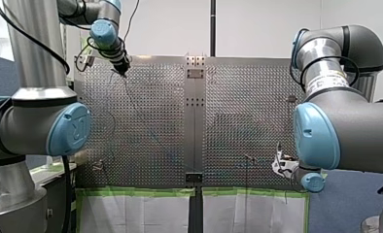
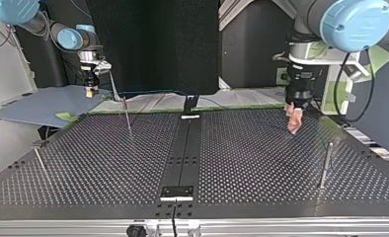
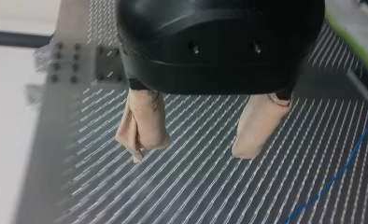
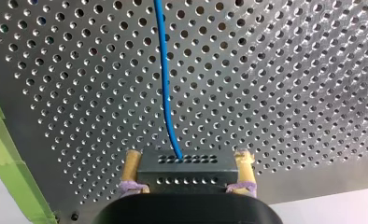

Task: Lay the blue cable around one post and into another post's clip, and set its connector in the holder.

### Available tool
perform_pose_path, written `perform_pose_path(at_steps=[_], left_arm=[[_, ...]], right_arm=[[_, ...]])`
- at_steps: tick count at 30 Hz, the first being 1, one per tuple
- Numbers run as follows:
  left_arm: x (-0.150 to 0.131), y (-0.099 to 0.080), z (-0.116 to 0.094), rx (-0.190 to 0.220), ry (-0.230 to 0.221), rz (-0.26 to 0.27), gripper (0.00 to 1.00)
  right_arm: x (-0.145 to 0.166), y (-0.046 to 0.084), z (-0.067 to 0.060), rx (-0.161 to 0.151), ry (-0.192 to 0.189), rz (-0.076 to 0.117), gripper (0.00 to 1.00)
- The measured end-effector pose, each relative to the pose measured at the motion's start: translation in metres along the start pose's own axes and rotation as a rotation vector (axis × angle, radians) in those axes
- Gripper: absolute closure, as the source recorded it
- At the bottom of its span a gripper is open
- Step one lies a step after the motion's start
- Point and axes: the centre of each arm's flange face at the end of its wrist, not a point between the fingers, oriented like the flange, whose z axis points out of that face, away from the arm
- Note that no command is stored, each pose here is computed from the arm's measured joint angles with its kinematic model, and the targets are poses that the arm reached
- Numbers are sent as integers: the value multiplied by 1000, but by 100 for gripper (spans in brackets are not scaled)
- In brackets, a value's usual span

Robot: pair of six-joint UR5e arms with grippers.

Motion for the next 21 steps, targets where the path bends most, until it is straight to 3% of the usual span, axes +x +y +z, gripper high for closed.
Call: perform_pose_path(at_steps=[6, 15, 21], left_arm=[[42, -30, 13, 36, 55, -41, 0], [105, -68, 19, 40, 140, -86, 0], [137, -91, 20, 34, 171, -113, 0]], right_arm=[[0, 1, 1, -2, 0, 0, 98], [1, 2, 1, -3, 1, -1, 98], [1, 1, 2, -1, 1, -2, 98]])
